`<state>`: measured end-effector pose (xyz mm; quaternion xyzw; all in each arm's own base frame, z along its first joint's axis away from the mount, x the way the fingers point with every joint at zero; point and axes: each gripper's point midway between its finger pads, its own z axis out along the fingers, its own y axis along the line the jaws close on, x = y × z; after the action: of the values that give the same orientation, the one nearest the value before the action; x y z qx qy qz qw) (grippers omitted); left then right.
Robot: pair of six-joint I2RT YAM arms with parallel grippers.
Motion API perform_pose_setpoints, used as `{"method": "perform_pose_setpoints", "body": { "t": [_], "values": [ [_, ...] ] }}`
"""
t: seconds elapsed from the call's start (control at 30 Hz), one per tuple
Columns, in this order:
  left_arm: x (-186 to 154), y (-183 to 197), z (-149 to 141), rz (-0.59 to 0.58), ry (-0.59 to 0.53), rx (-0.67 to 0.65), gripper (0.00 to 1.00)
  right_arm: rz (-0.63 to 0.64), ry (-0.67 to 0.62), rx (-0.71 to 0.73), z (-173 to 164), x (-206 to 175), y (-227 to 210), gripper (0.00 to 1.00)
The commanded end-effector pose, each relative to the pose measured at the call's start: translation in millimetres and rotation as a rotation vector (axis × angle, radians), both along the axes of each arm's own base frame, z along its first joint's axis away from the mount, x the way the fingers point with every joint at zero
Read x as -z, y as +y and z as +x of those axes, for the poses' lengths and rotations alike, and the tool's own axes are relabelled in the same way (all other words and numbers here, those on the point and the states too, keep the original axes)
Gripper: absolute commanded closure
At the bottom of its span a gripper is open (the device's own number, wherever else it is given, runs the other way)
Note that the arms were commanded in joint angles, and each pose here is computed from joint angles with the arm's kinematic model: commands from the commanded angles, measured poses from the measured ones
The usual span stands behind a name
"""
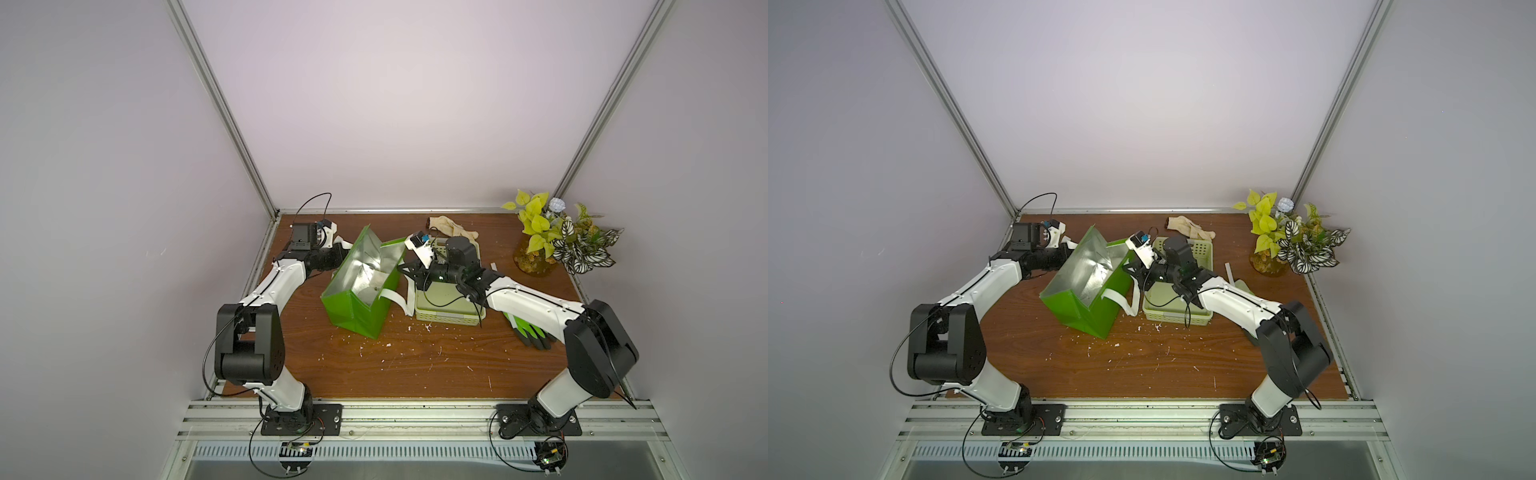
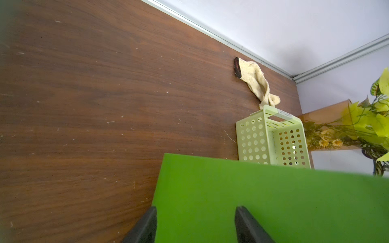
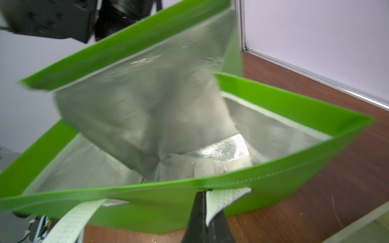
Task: Place the ice pack in the delivery bag
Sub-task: Close the delivery bag at the center of the board.
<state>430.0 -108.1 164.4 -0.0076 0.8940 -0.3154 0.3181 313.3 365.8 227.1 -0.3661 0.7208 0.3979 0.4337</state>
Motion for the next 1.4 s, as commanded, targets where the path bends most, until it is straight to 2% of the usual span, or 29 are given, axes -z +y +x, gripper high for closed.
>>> {"method": "perform_pose_setpoints", "body": {
  "t": [0.0, 0.13, 0.2, 0.4, 0.57, 0.63, 0.77, 0.93, 1.07, 1.17, 1.37],
  "values": [
    [-9, -32, 1, 0.009, -0.035, 0.11, 0.38, 0.063, -0.038, -0.007, -18, -27, 6, 1.0],
    [-13, -39, 7, 0.033, -0.045, 0.117, 0.37, 0.062, -0.046, 0.023, -18, -29, 6, 1.0],
    [-21, -30, 11, 0.098, -0.061, 0.101, 0.33, 0.039, -0.058, 0.047, -14, -28, 2, 1.0],
    [-62, 10, 10, 0.203, -0.102, 0.052, 0.18, -0.019, -0.108, 0.07, -14, -25, -13, 0.62],
    [-117, 39, -6, 0.283, -0.229, -0.01, 0.03, -0.104, -0.21, 0.023, -20, -26, -44, 0.41],
    [-135, 41, -16, 0.296, -0.265, -0.015, 0.0, -0.13, -0.253, 0.003, -21, -30, -62, 0.31],
    [-152, 37, -37, 0.271, -0.291, -0.003, 0.02, -0.115, -0.369, 0.037, -13, -44, -98, 0.03],
    [-147, 23, -41, 0.185, -0.251, 0.046, 0.02, -0.095, -0.532, -0.061, -16, -41, -93, 0.01],
    [-143, 21, -24, 0.181, -0.224, 0.057, 0.15, -0.044, -0.618, -0.128, -7, -39, -77, 0.01],
    [-128, 17, -15, 0.165, -0.184, 0.084, 0.27, 0.002, -0.63, -0.183, 1, -42, -63, 0.01],
    [-90, -12, -15, 0.164, -0.109, 0.179, 0.3, 0.059, -0.634, -0.257, 12, -37, -40, 0.01]
  ]
}}
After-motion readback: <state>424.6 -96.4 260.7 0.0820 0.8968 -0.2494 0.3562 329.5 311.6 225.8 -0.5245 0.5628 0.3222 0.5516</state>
